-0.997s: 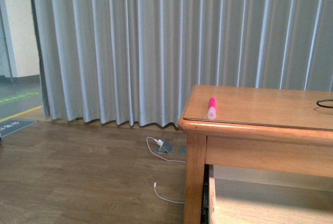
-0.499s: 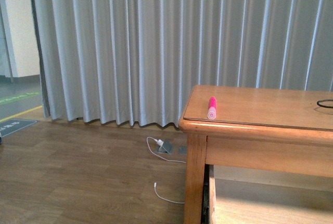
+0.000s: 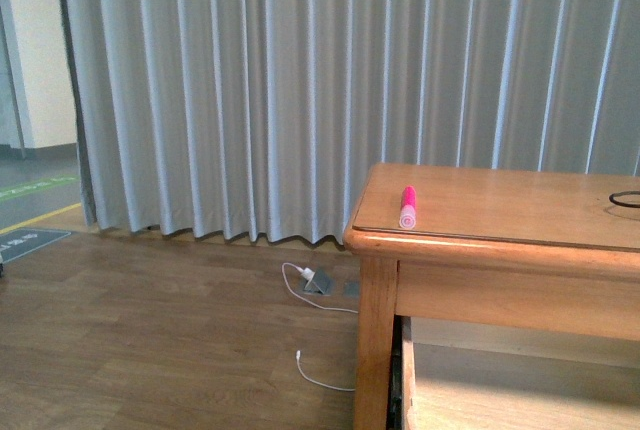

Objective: Place pink marker in drawer with both arms

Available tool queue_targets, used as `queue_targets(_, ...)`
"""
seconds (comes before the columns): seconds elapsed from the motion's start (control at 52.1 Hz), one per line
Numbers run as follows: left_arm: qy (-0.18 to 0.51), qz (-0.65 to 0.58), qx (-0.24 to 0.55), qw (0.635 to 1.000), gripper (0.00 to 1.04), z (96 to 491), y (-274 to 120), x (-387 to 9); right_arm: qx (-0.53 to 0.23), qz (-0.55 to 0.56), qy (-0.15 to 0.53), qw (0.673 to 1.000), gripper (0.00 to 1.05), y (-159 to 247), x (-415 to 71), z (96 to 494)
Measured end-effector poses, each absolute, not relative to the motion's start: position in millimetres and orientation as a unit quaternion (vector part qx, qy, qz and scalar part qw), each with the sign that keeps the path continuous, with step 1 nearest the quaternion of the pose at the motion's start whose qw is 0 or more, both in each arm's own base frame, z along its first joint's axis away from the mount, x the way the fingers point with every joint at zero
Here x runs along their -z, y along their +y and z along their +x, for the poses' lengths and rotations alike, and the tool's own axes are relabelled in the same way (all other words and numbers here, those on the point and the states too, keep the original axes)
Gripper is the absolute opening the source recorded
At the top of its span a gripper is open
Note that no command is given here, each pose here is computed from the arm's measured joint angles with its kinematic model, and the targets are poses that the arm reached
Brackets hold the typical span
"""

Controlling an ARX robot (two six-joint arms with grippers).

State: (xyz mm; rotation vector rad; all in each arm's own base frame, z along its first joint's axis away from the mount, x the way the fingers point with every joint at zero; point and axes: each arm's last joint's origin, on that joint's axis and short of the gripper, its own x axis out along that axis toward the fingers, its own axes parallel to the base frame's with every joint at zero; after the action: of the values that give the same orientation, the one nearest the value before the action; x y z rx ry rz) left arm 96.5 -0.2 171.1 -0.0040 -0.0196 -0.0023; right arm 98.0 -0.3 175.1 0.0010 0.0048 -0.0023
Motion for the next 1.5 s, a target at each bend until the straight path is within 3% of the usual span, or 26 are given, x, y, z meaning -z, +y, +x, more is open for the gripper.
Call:
queue_targets(0.115, -0.01, -0.002, 0.001, 1.0, 0.99, 96.5, -0.2, -171.0, 0.001, 0.001, 0.002, 1.0, 0.98, -0.3, -175.1, 98.0)
queue_targets(0.23, -0.01, -0.002, 0.001, 1.0, 0.99, 96.5, -0.2, -171.1, 0.001, 0.001, 0.002, 1.0, 0.96, -0.3, -175.1, 98.0)
queue_targets(0.364, -0.001, -0.067, -0.094, 0.993, 0.99, 102.2, -6.0, -171.5, 0.001, 0.001, 0.002, 1.0, 0.96, -0.3, -175.1, 98.0)
queue_targets(0.537, 0.027, -0.075, -0.032, 0.996, 0.99, 123.7, -21.3, -198.1, 0.001, 0.001, 0.002, 1.0, 0.96, -0.3, -175.1, 98.0)
queue_targets(0.805, 0.033, 0.015, 0.091, 0.995, 0.99, 209.6, -62.8, -267.0, 0.001, 0.001, 0.002, 1.0, 0.96, -0.3, -175.1, 98.0)
queue_targets(1.266, 0.098, 0.071, 0.176, 0.977, 0.99, 354.2, -152.5, -292.4, 0.001, 0.001, 0.002, 1.0, 0.96, -0.3, -175.1, 98.0)
queue_targets(1.496, 0.108, 0.054, 0.213, 0.97, 0.99, 395.0, -189.1, -301.1, 0.001, 0.001, 0.002, 1.0, 0.96, -0.3, -175.1, 98.0)
